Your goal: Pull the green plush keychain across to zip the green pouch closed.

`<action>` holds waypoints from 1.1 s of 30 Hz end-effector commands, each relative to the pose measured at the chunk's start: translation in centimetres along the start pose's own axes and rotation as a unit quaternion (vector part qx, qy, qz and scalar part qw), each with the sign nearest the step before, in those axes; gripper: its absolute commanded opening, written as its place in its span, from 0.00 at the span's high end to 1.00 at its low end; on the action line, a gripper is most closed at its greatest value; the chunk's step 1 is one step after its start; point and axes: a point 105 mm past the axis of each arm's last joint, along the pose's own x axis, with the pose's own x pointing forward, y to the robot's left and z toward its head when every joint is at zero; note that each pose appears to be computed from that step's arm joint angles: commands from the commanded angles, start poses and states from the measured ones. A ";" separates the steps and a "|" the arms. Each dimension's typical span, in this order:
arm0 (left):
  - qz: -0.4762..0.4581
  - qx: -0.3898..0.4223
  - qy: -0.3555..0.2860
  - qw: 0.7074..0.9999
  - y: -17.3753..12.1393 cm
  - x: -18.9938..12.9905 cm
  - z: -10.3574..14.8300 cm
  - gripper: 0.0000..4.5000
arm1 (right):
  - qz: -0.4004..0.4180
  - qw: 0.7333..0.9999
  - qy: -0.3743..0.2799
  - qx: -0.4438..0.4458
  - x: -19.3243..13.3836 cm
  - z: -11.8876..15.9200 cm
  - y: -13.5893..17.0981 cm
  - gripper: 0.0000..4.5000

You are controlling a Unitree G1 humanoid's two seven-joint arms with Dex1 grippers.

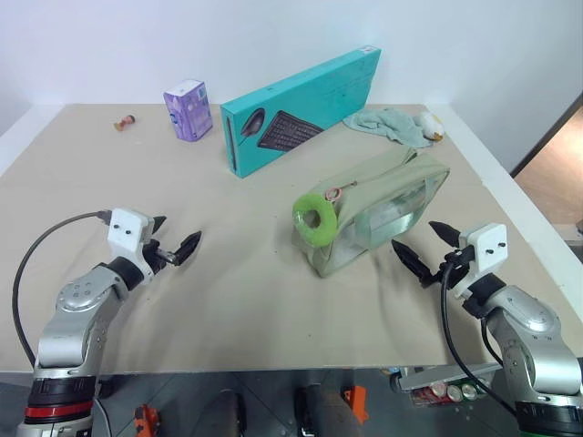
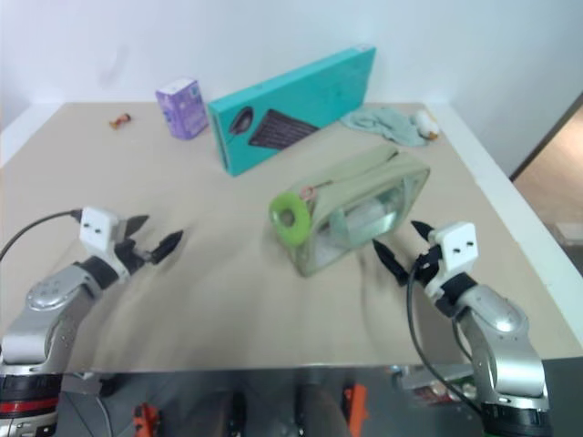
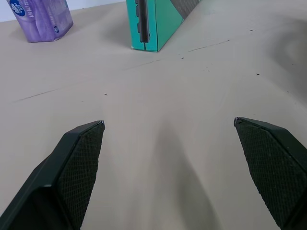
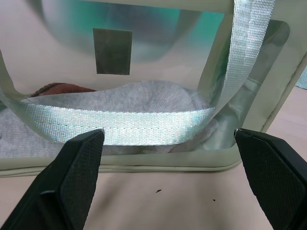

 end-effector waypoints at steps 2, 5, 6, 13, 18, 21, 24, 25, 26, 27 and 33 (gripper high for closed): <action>0.003 0.021 -0.024 0.999 0.1 0.2 1.5 0.00 | -0.017 1.000 -0.013 -0.014 -0.5 0.6 -1.0 0.00; -0.001 0.021 -0.028 0.999 0.0 0.2 1.6 0.00 | -0.015 1.000 -0.013 -0.014 -0.6 0.5 -1.1 0.00; -0.001 0.021 -0.028 0.999 -0.1 0.2 1.6 0.00 | -0.015 1.000 -0.013 -0.015 -0.6 0.5 -1.1 0.00; -0.005 0.022 -0.026 0.999 -0.2 0.1 1.5 0.00 | -0.016 1.000 -0.013 -0.017 -0.6 0.5 -1.1 0.00; -0.007 0.020 -0.030 0.999 -0.2 0.0 1.6 0.00 | -0.016 1.000 -0.012 -0.017 -0.6 0.5 -1.1 0.00; -0.010 0.019 -0.032 0.999 -0.2 0.0 1.5 0.00 | -0.017 1.000 -0.012 -0.018 -0.6 0.6 -1.1 0.00; -0.022 0.019 -0.036 0.999 -0.4 0.0 1.5 0.00 | -0.018 1.000 -0.013 -0.020 -0.6 0.8 -1.2 0.00; -0.031 0.017 -0.040 0.999 -0.5 0.1 1.6 0.00 | -0.019 1.000 -0.013 -0.021 -0.6 0.8 -1.2 0.00; -0.036 0.016 -0.043 0.998 -0.6 0.1 1.7 0.00 | -0.020 0.999 -0.013 -0.021 -0.6 0.8 -1.2 0.00; -0.046 0.016 -0.047 0.998 -0.8 0.2 1.8 0.00 | -0.021 0.999 -0.013 -0.022 -0.7 0.9 -1.3 0.00; -0.215 0.009 -0.066 0.974 -4.7 0.1 4.2 0.00 | -0.031 0.999 -0.011 -0.023 -1.1 1.0 -1.5 0.00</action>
